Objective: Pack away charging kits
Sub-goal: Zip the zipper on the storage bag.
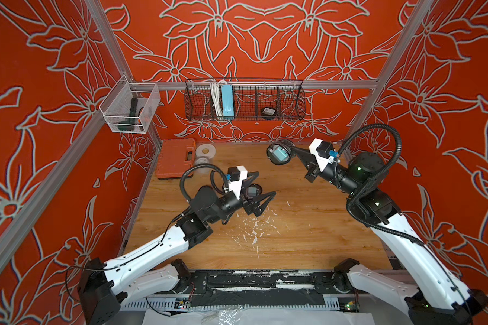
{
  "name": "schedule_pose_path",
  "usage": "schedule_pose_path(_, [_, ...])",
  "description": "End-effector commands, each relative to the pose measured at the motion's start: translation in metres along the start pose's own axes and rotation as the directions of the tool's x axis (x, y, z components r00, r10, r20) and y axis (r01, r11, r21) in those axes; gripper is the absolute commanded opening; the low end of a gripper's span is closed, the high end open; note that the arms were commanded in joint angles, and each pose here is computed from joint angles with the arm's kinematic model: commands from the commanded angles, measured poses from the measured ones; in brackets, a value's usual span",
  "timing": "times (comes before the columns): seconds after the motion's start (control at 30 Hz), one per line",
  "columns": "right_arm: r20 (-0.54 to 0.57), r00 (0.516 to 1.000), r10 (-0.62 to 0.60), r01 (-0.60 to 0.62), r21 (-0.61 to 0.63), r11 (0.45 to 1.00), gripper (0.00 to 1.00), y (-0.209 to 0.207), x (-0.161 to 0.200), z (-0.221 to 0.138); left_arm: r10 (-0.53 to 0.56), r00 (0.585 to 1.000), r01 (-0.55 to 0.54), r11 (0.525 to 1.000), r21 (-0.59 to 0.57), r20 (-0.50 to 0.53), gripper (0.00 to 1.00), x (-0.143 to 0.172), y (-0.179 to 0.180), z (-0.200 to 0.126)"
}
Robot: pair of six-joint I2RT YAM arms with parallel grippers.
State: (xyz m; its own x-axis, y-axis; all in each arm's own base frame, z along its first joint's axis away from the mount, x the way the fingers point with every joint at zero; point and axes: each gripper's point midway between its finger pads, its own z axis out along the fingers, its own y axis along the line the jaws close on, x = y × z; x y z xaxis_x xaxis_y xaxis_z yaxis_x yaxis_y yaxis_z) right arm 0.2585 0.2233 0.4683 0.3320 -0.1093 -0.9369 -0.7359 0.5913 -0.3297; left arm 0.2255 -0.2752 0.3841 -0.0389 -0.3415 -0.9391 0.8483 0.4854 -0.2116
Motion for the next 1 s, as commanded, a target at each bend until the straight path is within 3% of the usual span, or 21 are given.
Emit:
schedule_pose_path(0.0, [0.198, 0.968, 0.154, -0.144, -0.064, 0.988, 0.00, 0.005, -0.057, -0.012, 0.007, 0.918, -0.009, 1.000, 0.003, 0.397, 0.99, -0.078, -0.007, -0.032])
schedule_pose_path(0.13, [0.318, 0.927, 0.198, -0.161, -0.138, 0.977, 0.00, 0.015, -0.082, -0.023, -0.057, 0.912, 0.045, 0.998, 0.038, 0.407, 0.99, -0.083, -0.002, -0.019])
schedule_pose_path(0.23, [0.349, 0.916, 0.196, -0.149, -0.159, 0.976, 0.00, 0.019, -0.095, -0.027, -0.192, 0.929, 0.127, 0.969, 0.213, 0.317, 0.99, -0.081, -0.001, -0.002])
schedule_pose_path(0.37, [0.362, 0.911, 0.198, -0.143, -0.173, 0.975, 0.00, 0.022, -0.105, -0.031, -0.314, 0.904, 0.188, 0.902, 0.389, 0.289, 0.99, -0.084, -0.005, -0.006])
schedule_pose_path(0.67, [0.380, 0.896, 0.230, -0.157, -0.213, 0.964, 0.00, 0.029, -0.109, -0.023, -0.390, 0.882, 0.191, 0.809, 0.556, 0.264, 0.99, -0.087, -0.020, -0.005])
schedule_pose_path(0.97, [0.378, 0.893, 0.246, -0.155, -0.253, 0.955, 0.00, 0.044, -0.104, -0.005, -0.477, 0.844, 0.236, 0.742, 0.627, 0.246, 0.99, -0.092, -0.017, 0.004])
